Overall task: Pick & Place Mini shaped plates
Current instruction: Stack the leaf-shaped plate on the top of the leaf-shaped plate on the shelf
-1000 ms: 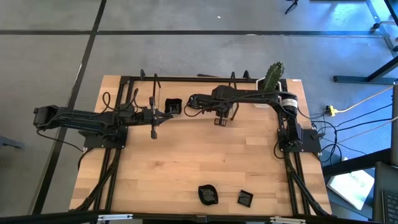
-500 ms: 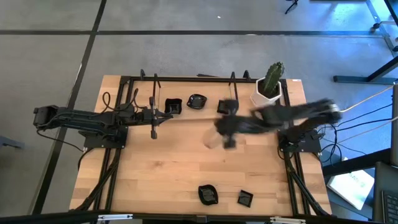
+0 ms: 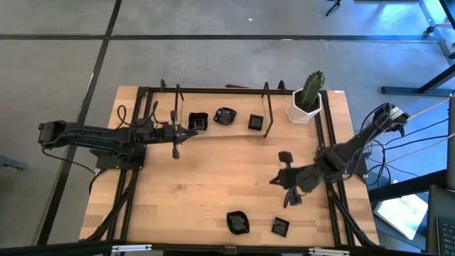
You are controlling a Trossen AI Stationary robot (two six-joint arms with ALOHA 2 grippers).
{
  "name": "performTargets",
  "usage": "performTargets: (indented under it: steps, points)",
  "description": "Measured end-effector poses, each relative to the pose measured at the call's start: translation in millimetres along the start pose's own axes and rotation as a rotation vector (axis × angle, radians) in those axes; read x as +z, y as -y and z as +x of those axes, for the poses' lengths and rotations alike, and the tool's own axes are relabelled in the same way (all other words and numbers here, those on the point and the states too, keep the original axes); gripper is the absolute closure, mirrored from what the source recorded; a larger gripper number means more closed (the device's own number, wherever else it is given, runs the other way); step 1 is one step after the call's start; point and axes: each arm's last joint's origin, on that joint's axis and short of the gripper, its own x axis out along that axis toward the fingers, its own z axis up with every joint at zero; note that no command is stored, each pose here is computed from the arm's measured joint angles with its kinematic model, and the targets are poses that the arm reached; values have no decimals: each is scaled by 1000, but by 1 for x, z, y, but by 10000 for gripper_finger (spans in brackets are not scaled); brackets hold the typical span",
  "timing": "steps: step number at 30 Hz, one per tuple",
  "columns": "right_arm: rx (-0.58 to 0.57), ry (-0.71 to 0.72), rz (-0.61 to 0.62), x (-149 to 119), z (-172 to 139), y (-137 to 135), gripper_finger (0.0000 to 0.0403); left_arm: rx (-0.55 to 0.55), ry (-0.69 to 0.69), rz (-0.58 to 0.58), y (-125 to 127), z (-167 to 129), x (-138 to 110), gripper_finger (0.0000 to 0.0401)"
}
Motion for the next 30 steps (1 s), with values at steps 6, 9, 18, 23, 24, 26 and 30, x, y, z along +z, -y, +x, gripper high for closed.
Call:
performTargets:
  steps: [6, 9, 18, 23, 24, 26, 30]
  points:
    - [106, -98, 11, -32, 11, -25, 395, -5, -25, 25, 0, 0, -2, 397]
    - [110, -54, -44, -41, 11, -36, 399, -9, -43, 34, 1, 0, -4, 397]
    - [18, 295, -198, -55, -7, -36, 396, -8, -49, -21, 1, 0, -5, 394]
    - [-5, 345, -126, -71, -14, -12, 396, -9, -49, 9, 1, 0, -5, 393]
    - [-9, 362, -109, -74, -14, -8, 396, -8, -46, 3, 1, 0, -4, 394]
    - [7, 404, -86, -81, -14, -2, 397, -22, -44, -10, 2, 0, -4, 397]
    - [-2, 446, -114, -90, -13, 8, 398, -191, -88, -12, 22, 12, -6, 399]
